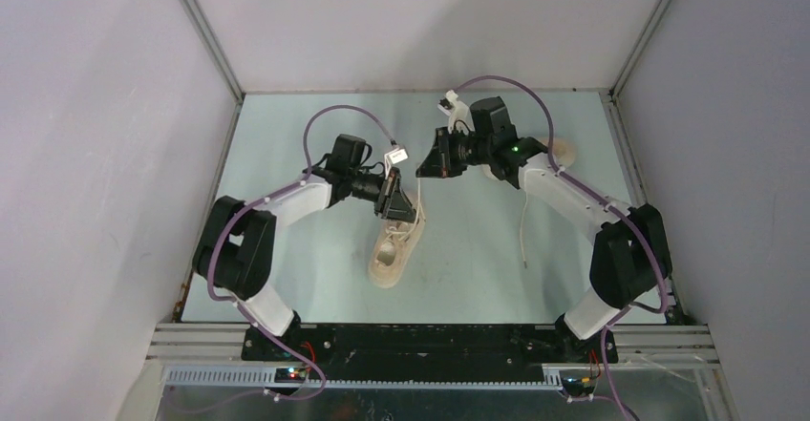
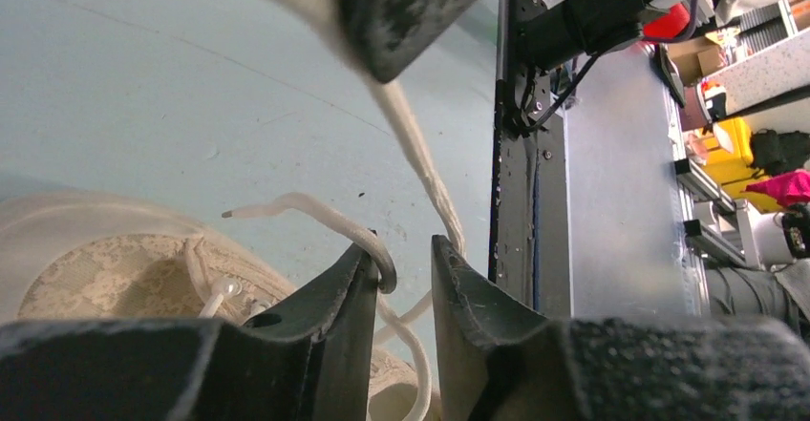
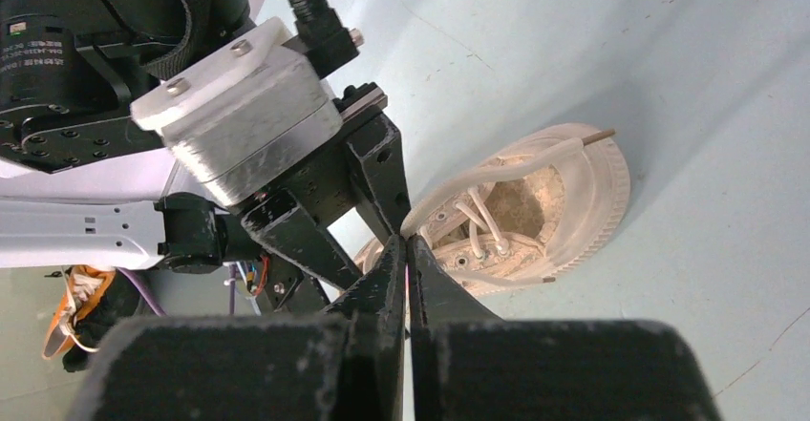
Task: Tie the shoes
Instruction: Pick up the shoelace at the center of the board.
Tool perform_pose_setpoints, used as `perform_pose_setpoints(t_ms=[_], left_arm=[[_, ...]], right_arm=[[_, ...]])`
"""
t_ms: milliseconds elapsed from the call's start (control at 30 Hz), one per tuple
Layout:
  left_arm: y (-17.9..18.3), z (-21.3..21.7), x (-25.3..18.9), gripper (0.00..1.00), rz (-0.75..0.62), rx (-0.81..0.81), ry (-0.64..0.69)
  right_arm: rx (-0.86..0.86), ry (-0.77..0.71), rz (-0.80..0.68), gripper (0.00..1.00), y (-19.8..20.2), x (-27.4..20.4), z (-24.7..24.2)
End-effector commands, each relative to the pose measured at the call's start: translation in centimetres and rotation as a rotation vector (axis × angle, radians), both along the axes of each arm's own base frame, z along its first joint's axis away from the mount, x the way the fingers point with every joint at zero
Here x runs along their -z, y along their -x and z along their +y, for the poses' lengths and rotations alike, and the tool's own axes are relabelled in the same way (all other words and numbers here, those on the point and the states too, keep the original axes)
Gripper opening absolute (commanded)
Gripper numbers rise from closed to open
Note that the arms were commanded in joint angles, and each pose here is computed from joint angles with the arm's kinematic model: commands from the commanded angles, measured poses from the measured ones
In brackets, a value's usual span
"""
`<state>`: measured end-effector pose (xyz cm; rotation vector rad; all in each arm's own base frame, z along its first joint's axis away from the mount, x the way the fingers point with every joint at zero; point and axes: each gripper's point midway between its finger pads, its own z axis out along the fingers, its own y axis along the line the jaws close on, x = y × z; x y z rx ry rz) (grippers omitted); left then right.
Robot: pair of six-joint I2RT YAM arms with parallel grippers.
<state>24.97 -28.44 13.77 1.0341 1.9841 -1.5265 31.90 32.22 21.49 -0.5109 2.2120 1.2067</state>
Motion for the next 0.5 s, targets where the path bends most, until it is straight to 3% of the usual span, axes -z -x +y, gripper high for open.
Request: perform_pose_setpoints(t_ms=[0, 133, 267, 367, 467], left_arm=[[0.7, -0.5, -1.6, 0.33, -0.061, 0.104, 0.06], [0.3, -0.8, -0.9, 0.33, -0.052, 0.091, 0.029], [-2.3, -0.9, 0.6, 0.32, -0.018, -0.044, -0.049], [-2.8, -1.1, 0.7, 0.33, 0.03, -0.074, -0.029], [-1.9, -1.2, -0.1, 0.36, 0.045, -0.006, 0.023]], right_arm=[[-0.025, -0.043, -0.012, 0.0, -0.1, -0.6, 0.8], [-0.055, -0.05, -0.006, 0.0, 0.6, -0.6, 1.2], [-0.071, -0.052, 0.003, 0.0, 1.5, -0.6, 1.1], [-0.065, -0.044, 0.022, 0.0, 2.1, -0.1, 0.4], [-0.056, -0.036, 0.032, 0.0, 2.4, 0.4, -0.2]])
